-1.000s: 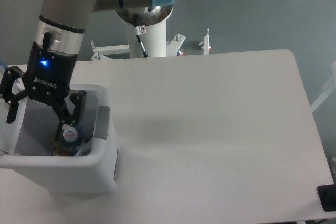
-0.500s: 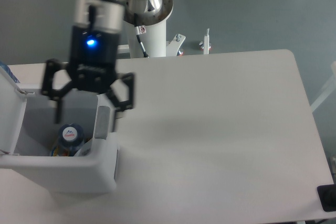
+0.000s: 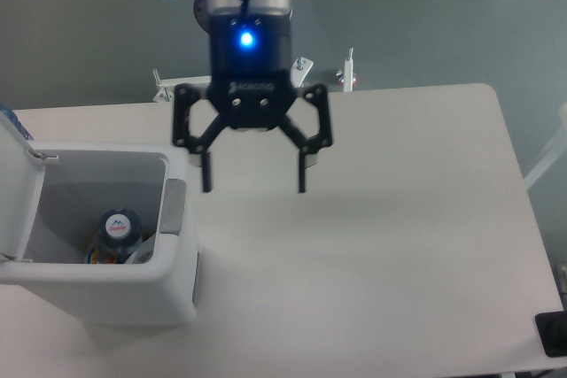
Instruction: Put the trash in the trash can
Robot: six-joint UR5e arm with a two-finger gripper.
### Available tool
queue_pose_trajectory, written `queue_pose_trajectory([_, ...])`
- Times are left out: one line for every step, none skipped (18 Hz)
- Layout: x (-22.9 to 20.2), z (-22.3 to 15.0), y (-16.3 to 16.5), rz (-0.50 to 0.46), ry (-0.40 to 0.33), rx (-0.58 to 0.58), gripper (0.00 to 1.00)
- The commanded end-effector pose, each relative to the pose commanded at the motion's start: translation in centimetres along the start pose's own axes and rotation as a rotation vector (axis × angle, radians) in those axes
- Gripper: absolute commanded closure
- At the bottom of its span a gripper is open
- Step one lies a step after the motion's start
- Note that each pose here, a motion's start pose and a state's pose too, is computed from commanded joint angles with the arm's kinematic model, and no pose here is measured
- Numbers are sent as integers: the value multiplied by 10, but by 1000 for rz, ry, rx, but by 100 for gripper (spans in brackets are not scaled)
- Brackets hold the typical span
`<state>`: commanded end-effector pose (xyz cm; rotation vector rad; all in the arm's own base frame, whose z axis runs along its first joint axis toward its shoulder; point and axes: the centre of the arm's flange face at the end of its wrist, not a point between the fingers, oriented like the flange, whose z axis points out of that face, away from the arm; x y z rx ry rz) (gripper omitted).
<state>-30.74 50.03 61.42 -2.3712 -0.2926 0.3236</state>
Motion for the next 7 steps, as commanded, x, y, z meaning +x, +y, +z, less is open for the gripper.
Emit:
queue_pose_trajectory([-5, -3, 6, 37, -12, -45, 0])
queue_pose_trajectory([-7, -6, 12, 79, -16, -90, 0])
queue_pose_trajectory([-7, -8, 16, 128, -13, -127, 0])
queue_pose_trajectory([-8, -9, 19, 173, -8, -154, 0])
queue_pose_trajectory([-10, -10, 21, 209, -11, -167, 0])
queue_pose_trajectory([-11, -12, 21, 223, -16, -171, 0])
queue_pose_trajectory([-12, -12, 22, 223, -16, -171, 0])
